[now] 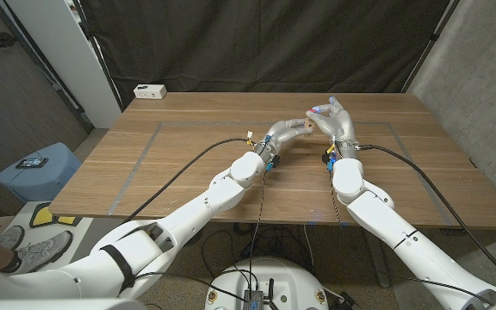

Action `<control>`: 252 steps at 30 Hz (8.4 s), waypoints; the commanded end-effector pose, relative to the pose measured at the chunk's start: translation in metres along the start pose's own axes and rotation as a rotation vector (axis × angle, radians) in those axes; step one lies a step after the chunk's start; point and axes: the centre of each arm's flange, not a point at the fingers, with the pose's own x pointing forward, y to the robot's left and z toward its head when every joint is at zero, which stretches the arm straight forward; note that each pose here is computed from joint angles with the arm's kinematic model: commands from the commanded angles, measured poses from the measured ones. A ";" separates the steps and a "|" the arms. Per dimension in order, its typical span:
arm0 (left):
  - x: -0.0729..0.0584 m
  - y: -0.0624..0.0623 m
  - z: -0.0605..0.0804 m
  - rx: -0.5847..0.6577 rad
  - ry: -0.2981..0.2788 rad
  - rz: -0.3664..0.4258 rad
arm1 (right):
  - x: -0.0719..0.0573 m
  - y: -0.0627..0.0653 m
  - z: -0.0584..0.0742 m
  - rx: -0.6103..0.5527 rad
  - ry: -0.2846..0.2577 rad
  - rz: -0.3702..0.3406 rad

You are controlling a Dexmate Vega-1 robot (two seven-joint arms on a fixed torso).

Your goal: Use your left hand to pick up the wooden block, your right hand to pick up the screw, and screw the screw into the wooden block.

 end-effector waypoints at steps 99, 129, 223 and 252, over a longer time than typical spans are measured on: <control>0.009 -0.002 -0.001 -0.005 0.001 0.000 | 0.004 -0.004 -0.012 -0.001 0.028 0.013; 0.007 -0.003 -0.001 -0.013 0.005 0.007 | 0.003 -0.005 -0.012 0.002 0.027 0.025; 0.012 -0.003 -0.004 -0.038 0.013 0.014 | 0.002 -0.004 -0.011 -0.026 0.008 0.051; 0.010 -0.007 -0.003 -0.038 0.014 0.013 | 0.003 -0.011 -0.013 -0.032 0.003 0.025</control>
